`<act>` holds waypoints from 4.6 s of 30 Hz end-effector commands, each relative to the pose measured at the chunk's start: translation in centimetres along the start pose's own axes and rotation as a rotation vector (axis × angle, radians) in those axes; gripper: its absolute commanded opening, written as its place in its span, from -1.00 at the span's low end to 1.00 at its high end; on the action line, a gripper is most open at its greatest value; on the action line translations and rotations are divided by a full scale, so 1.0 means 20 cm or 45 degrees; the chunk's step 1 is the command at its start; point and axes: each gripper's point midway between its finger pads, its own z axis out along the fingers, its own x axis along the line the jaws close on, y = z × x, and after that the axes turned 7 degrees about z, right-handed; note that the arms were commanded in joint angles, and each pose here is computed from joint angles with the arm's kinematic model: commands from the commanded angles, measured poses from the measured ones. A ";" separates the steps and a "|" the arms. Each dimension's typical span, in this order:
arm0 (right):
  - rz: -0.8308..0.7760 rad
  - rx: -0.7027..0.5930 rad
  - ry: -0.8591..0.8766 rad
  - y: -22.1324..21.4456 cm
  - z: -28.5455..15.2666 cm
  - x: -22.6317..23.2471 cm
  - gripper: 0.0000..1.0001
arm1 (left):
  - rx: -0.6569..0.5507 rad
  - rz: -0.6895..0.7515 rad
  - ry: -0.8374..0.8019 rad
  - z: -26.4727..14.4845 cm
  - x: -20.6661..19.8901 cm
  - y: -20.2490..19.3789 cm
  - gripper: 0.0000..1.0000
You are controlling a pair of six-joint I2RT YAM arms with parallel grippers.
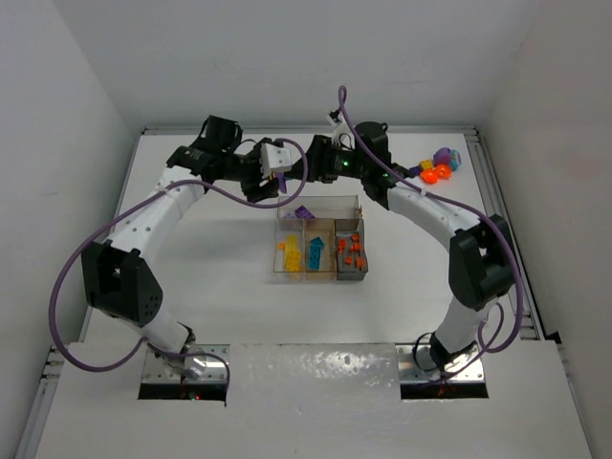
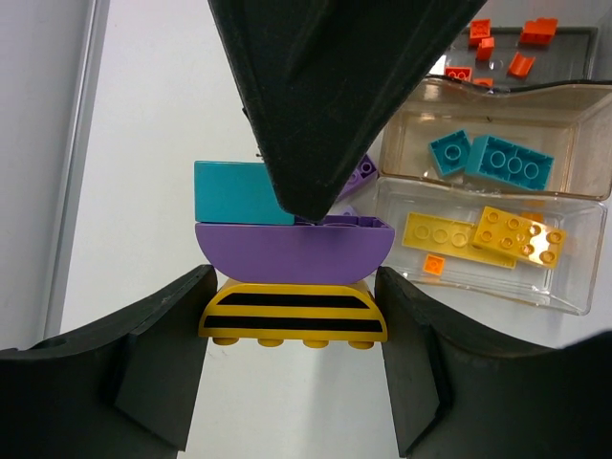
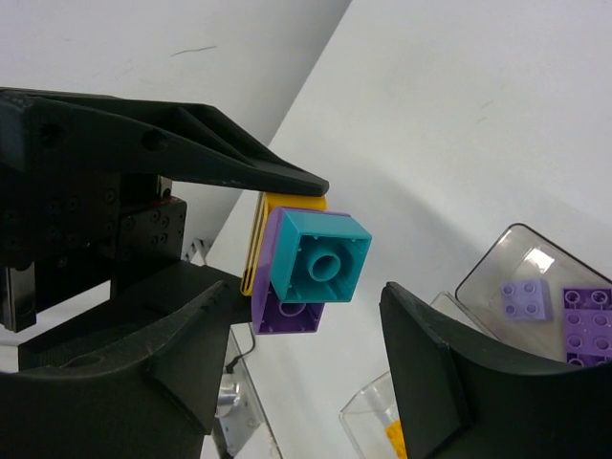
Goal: Sort the legos into containers by color
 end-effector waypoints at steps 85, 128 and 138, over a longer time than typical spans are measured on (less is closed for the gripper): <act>-0.009 -0.015 0.034 0.04 -0.15 -0.04 -0.85 | -0.118 0.041 0.061 -0.06 -0.04 0.13 -1.00; -0.008 0.025 -1.410 -0.23 -0.03 -1.03 0.10 | 0.130 -0.678 0.978 -0.35 0.17 -0.30 -1.00; 0.026 0.033 -1.426 -0.27 0.00 -1.10 0.10 | 0.127 -0.674 1.003 -0.35 0.18 -0.31 -1.00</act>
